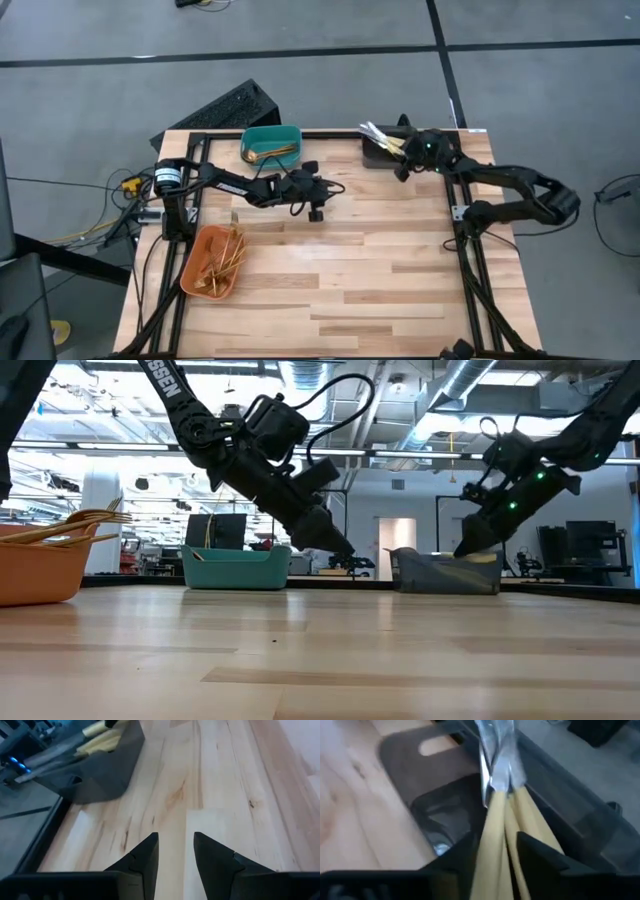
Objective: Sort silverware by color (type)
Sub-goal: Put the yellow knife into the black bin
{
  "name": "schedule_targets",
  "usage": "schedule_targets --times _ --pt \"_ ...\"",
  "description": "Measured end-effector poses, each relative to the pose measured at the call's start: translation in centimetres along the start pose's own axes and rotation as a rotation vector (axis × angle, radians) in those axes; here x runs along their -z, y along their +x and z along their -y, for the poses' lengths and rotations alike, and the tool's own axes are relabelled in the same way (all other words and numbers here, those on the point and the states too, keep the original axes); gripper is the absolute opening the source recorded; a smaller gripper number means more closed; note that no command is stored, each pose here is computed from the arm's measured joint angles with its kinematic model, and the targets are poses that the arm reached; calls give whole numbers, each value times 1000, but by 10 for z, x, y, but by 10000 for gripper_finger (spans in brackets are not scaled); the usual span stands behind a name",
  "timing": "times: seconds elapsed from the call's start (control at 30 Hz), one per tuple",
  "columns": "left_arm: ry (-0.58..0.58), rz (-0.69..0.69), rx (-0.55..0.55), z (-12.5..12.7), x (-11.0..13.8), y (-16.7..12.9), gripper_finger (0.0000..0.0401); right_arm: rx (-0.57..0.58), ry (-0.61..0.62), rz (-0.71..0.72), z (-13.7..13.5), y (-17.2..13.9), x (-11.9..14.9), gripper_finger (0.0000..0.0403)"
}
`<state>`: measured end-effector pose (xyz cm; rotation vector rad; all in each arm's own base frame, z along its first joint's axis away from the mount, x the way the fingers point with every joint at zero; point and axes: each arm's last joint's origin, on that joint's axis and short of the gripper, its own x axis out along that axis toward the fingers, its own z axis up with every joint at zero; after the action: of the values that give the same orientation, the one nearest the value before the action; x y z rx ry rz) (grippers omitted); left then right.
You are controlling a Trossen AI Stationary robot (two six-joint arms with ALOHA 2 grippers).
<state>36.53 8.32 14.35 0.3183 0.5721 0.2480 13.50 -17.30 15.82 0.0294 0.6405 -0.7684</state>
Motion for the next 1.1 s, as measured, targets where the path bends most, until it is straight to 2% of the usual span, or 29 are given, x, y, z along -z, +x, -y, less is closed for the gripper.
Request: schedule_targets --times 0.1,0.2,0.33,0.53,0.73,0.9,1.1 --pt "-10 -20 9 2 2 0 112 7 34 -12 2 2 2 225" --pt "-42 -43 17 3 3 -1 112 6 96 15 0 -3 -3 248" --pt "-82 -37 24 -1 -3 -11 112 -8 96 115 -7 -18 -17 251" --pt "-103 63 38 -10 -17 -45 112 74 29 244 -10 -46 -33 238" --pt "-137 124 22 -14 -19 -69 112 1 100 91 -15 -37 -18 208" --pt "-143 186 27 -13 -19 -67 112 -12 161 46 -16 -20 -13 203" --pt "-156 181 43 -12 -18 -67 112 -11 181 -92 -14 8 -3 208"
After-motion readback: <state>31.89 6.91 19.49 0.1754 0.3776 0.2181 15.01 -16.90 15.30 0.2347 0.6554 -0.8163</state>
